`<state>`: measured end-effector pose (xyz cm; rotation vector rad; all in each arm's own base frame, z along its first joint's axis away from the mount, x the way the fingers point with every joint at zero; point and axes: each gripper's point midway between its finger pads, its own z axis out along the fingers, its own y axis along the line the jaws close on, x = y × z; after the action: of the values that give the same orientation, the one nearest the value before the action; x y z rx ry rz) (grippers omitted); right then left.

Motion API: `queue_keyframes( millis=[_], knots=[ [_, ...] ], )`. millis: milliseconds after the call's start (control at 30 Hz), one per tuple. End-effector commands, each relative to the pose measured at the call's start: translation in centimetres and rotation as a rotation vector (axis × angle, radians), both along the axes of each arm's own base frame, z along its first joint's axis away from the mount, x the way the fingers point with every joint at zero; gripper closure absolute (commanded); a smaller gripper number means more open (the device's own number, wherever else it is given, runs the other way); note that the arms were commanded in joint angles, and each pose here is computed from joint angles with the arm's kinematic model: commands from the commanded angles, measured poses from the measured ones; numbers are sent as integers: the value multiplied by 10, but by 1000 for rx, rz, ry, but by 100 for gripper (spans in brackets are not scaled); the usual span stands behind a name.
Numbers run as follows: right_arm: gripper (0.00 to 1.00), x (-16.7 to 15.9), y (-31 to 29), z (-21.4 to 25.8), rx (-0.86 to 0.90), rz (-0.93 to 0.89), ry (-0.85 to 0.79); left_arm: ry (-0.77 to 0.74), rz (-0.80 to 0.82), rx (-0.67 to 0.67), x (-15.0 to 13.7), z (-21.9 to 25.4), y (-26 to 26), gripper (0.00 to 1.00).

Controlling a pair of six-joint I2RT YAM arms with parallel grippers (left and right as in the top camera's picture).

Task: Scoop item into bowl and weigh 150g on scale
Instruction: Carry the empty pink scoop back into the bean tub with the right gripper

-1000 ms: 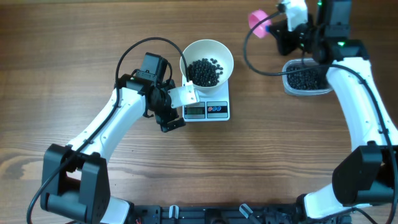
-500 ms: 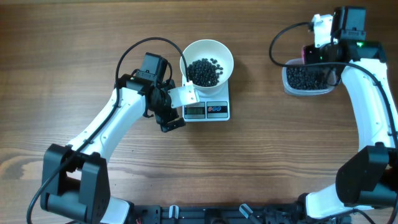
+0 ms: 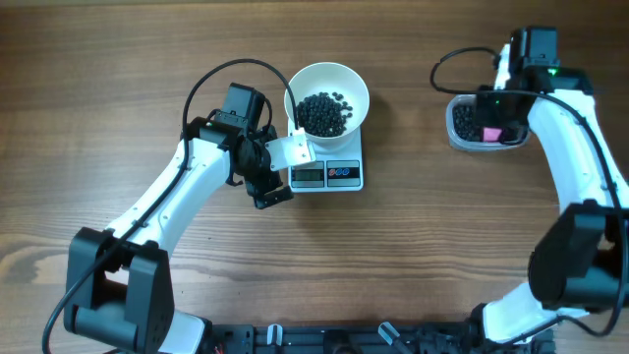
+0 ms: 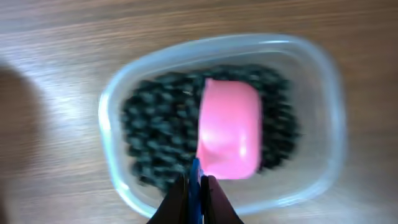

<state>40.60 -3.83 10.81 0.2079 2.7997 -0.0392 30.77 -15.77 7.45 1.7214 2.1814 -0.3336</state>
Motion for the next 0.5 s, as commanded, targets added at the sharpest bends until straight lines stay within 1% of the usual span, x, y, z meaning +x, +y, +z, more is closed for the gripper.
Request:
queue_keyframes(
  millis=[0, 100, 233, 300, 433, 467],
  knots=[
    [96, 0, 28, -26, 169, 31, 43, 17, -15, -11, -3, -4, -1, 0],
    [96, 18, 22, -19, 199, 26, -41, 16, -17, -11, -3, -4, -2, 0],
    [96, 27, 25, -8, 361, 32, -103, 17, -17, -11, -3, -4, -2, 0],
    [96, 21, 23, -9, 382, 18, -81, 17, -17, -11, -3, -4, -2, 0],
    [96, -8, 32, -17, 428, -2, 45, 16, -17, -11, -3, -4, -2, 0],
    [96, -10, 32, -18, 429, -4, 55, 17, -17, -11, -3, -4, -2, 0]
  ],
)
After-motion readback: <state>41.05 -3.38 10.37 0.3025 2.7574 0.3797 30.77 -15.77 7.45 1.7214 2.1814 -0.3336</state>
